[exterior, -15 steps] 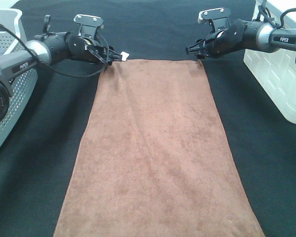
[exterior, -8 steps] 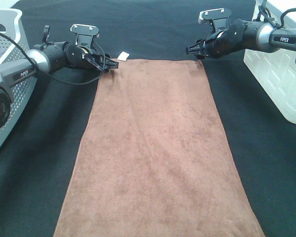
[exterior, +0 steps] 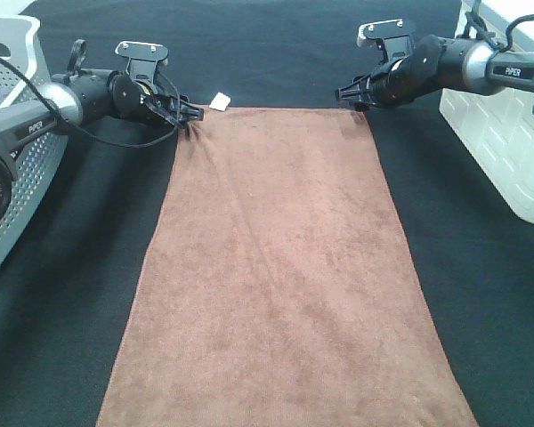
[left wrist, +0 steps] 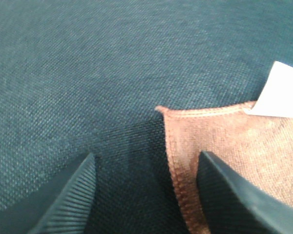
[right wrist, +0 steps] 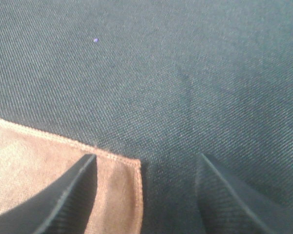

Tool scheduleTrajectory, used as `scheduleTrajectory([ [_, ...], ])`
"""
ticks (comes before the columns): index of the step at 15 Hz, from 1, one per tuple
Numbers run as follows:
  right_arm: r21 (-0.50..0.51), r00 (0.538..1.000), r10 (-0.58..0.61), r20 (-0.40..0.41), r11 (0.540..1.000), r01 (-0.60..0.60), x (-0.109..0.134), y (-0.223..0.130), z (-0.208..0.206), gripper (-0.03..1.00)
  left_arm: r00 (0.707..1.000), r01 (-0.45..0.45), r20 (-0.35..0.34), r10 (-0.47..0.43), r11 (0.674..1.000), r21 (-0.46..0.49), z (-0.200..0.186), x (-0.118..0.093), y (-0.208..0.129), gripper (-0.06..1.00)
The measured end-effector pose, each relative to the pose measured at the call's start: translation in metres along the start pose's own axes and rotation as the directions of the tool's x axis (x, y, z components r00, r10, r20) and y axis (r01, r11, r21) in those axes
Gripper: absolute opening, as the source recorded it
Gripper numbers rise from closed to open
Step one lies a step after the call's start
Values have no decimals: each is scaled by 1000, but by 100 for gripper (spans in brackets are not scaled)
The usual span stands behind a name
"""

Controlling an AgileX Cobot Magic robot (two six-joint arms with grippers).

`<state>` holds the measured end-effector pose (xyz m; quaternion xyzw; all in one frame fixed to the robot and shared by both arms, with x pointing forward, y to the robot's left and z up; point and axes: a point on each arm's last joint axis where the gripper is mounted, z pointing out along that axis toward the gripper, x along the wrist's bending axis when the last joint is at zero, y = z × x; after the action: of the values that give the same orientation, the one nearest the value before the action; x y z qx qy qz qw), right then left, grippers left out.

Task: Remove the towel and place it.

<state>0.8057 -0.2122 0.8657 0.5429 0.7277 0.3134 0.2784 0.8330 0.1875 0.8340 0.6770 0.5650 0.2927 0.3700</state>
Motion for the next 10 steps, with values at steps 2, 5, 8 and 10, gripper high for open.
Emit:
scheduleTrajectory([
  [2,2,1000,0,-1,1000,0,0,0,0,55,999,30,10,-30,1000,-1,-2,-1,4,57],
  [5,-17,1000,-1,2,1000,1,-1,9,-7,55,994,103,39,-101,994,-36,-16,-4,27,57],
  [8,-46,1000,15,-7,999,-15,-2,33,-29,55,992,123,53,-118,988,-98,-33,-5,55,60],
  [10,-12,1000,17,-25,1000,-18,-1,41,-42,59,992,117,57,-112,988,-97,-43,-6,68,65],
])
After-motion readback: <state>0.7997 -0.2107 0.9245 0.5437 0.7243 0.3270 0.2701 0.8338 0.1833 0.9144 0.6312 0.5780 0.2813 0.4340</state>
